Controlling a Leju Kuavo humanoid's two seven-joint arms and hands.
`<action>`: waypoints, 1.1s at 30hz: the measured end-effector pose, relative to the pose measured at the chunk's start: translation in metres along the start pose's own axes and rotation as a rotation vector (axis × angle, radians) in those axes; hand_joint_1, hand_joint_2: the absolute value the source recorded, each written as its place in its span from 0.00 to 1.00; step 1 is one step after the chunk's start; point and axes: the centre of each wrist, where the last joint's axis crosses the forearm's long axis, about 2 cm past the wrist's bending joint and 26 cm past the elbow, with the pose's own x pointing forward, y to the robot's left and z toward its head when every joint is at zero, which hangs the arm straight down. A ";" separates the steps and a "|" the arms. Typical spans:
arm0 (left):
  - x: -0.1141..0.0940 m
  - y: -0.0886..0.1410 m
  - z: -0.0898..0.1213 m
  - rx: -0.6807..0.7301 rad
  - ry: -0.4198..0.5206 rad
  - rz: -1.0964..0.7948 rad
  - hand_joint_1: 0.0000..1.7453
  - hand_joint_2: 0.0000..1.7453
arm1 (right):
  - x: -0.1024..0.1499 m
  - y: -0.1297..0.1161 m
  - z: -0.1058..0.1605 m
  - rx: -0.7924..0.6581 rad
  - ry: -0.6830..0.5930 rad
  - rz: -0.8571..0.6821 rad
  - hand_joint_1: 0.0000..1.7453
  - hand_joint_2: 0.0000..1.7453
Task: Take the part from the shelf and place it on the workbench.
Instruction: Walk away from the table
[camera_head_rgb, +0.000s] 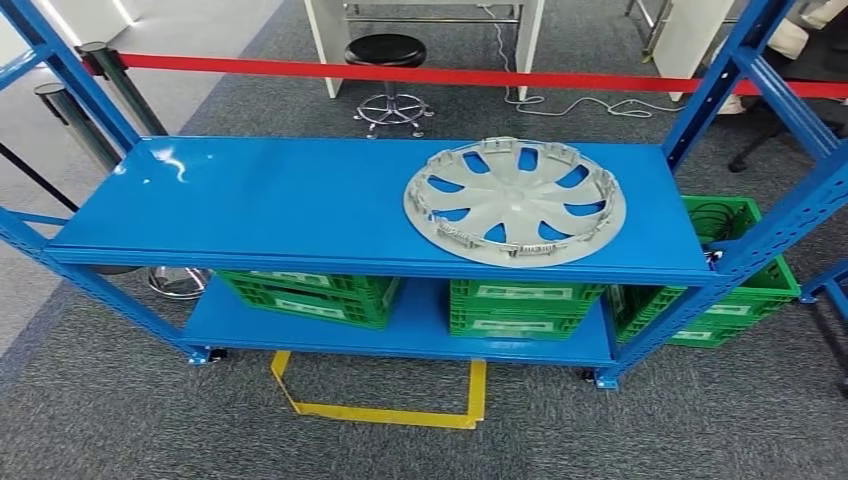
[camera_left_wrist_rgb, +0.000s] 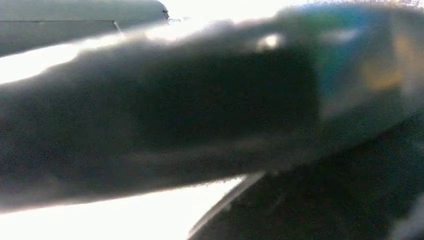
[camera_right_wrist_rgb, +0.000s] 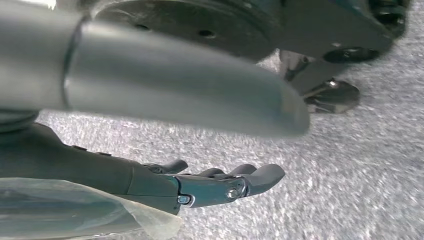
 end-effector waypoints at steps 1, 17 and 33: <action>0.000 0.000 0.000 -0.004 0.009 -0.002 0.00 1.00 | 0.001 0.000 0.000 -0.004 0.009 -0.005 0.00 1.00; -0.009 -0.005 0.000 -0.121 0.091 0.226 0.00 0.00 | -0.002 -0.027 -0.002 -0.070 0.022 -0.052 0.00 0.00; -0.022 -0.008 0.001 -0.200 0.095 0.528 0.00 0.00 | -0.008 -0.044 -0.001 -0.081 -0.019 -0.040 0.00 0.00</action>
